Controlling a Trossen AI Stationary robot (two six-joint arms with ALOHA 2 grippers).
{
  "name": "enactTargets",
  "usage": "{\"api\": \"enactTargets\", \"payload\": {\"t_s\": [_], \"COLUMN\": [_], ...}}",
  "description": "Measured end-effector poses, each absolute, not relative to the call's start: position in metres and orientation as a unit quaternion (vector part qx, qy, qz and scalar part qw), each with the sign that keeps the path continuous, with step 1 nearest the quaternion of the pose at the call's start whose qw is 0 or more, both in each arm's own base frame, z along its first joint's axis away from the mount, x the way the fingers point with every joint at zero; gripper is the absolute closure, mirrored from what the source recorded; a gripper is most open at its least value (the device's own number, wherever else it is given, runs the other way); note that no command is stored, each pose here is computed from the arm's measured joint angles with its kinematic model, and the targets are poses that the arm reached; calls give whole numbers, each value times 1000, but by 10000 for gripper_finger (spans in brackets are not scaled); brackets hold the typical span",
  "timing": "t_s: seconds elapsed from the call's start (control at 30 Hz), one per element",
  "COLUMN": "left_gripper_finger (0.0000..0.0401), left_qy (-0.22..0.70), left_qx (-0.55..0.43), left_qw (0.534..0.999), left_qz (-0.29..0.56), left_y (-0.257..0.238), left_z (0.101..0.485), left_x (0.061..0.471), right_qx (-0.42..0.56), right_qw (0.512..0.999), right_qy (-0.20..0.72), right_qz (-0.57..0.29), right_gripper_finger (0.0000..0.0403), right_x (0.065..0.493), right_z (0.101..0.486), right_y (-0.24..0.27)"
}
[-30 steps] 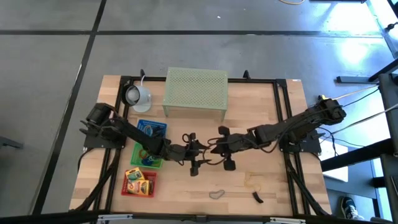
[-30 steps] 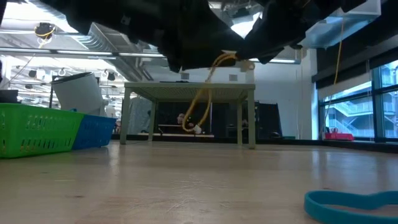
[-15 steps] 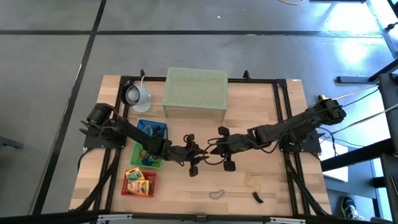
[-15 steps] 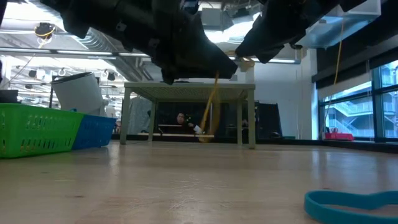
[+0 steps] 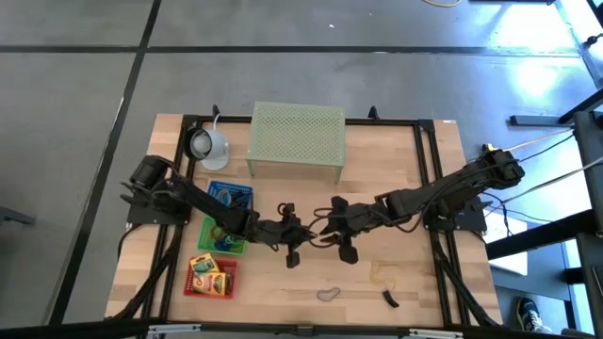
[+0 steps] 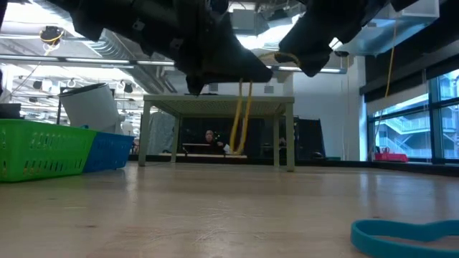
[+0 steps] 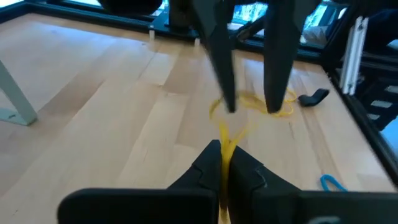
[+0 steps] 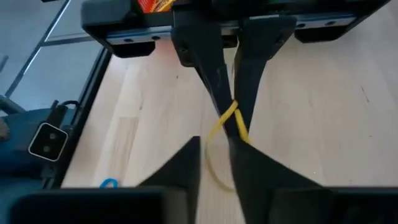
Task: Pick & Place Office Desk Supplies
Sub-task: Put the yellow rubber band into the blue bin
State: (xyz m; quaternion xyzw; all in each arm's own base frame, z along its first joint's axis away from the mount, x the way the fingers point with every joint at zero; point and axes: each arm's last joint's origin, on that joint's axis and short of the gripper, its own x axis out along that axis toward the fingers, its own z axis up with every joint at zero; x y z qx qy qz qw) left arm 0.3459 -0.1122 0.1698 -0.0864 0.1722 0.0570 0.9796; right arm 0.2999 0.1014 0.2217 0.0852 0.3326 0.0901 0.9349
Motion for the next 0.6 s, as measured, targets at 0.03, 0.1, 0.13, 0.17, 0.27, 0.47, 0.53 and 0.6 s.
{"api": "enactTargets", "payload": {"t_s": [0.03,0.1,0.13,0.17,0.27,0.47,0.53,0.6], "left_gripper_finger": [399,400,400,399,398,398,398,398], "left_qy": [170,175,182,195,238,322,340,355], "left_qx": [-89,-94,-95,-95,-96,-87,-94,-102], "left_qw": [980,979,977,975,964,926,910,893], "left_qz": [54,51,50,52,72,174,216,255], "left_y": [-112,-112,-111,-110,-105,-85,-77,-69], "left_z": [172,174,176,178,189,218,227,235], "left_x": [346,344,342,339,326,279,260,242], "right_qx": [86,85,84,81,67,65,58,48], "right_qw": [934,933,932,929,916,891,886,878], "right_qy": [334,337,342,350,382,432,440,455], "right_qz": [89,89,88,87,102,125,133,143], "right_gripper_finger": [298,263,246,229,187,144,141,139], "right_x": [301,303,304,305,305,299,296,291], "right_z": [224,231,237,242,264,294,298,296], "right_y": [102,102,103,103,104,109,114,118]}}
